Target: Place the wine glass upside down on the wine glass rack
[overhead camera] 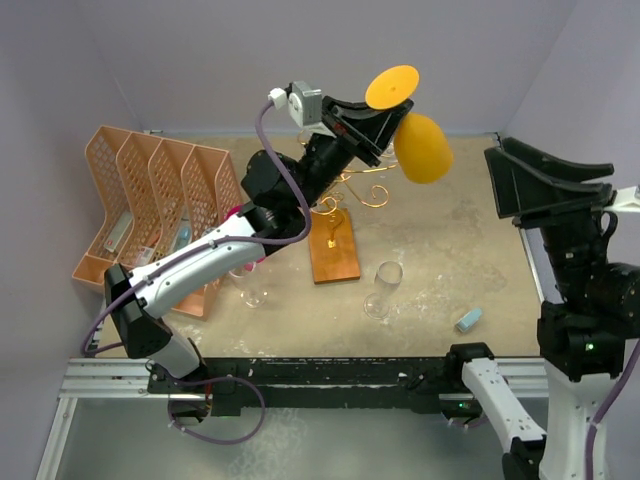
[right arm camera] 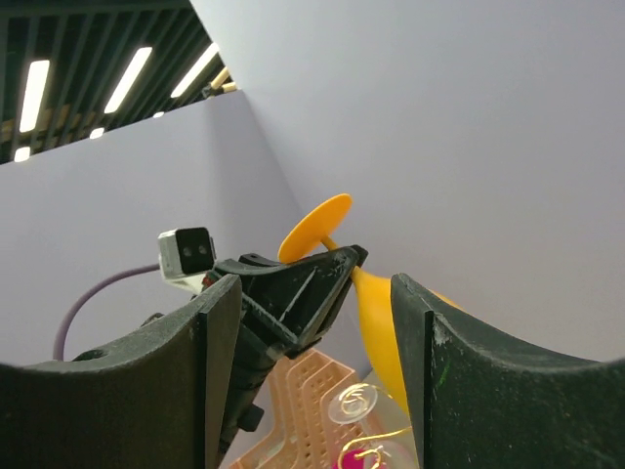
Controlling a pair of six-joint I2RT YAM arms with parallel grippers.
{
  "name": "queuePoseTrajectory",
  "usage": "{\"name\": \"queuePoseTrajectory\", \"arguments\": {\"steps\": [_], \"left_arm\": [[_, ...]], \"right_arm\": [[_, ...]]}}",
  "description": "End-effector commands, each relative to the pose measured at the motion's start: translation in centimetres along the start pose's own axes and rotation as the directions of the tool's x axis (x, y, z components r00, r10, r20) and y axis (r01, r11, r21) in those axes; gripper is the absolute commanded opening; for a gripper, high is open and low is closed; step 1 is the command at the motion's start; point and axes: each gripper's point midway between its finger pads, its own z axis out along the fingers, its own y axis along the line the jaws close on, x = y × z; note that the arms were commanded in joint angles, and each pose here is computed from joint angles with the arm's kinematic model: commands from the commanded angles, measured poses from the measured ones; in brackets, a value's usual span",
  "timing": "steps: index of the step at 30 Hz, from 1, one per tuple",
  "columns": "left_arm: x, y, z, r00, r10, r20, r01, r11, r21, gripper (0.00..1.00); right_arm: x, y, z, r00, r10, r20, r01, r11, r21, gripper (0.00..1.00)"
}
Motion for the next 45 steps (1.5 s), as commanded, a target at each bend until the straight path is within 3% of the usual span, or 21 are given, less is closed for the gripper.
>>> {"name": "queuePoseTrajectory", "arguments": {"steps": [1,7,16,25,31,34,36,38,45], "left_arm": [[-1.7,-4.0,0.3,0.963,0.261,0.071,-0.271,0.930,0.250,0.00],[0.6,-4.1,0.1,0.883,0.462,0.079,-0.460,0.822,0.335,0.00],[2.1,-4.8,0.1,0.827,0.553,0.096,-0.538,0.731,0.419,0.00],[2.3,-5.0,0.4,0.812,0.571,0.120,-0.560,0.705,0.436,0.00],[2.6,-4.7,0.7,0.819,0.563,0.117,-0.553,0.716,0.426,0.01],[1.9,-4.0,0.7,0.838,0.535,0.109,-0.534,0.761,0.368,0.32],[1.5,-3.2,0.3,0.849,0.518,0.100,-0.521,0.793,0.316,0.47],[1.3,-2.3,-0.1,0.854,0.514,0.078,-0.515,0.815,0.266,0.54],[0.6,0.9,-2.5,0.889,0.456,-0.035,-0.451,0.887,0.095,0.58]], "right_arm": [[1.9,0.1,2.6,0.987,0.090,-0.134,-0.095,0.995,-0.030,0.64],[2.0,1.9,3.5,0.969,0.157,-0.193,-0.178,0.979,-0.097,0.63],[3.5,-0.5,4.8,0.939,0.271,-0.212,-0.275,0.961,0.007,0.58],[4.8,-1.3,5.6,0.914,0.319,-0.251,-0.324,0.946,0.024,0.33],[4.7,-1.1,5.7,0.914,0.325,-0.244,-0.334,0.943,0.008,0.00],[3.9,-1.3,6.2,0.925,0.321,-0.203,-0.327,0.945,0.006,0.00],[3.0,-1.4,6.6,0.938,0.307,-0.163,-0.310,0.951,0.005,0.00],[2.2,-1.7,7.1,0.950,0.289,-0.121,-0.290,0.957,0.005,0.00],[2.2,-4.0,9.3,0.970,0.238,-0.052,-0.238,0.971,0.006,0.00]]}}
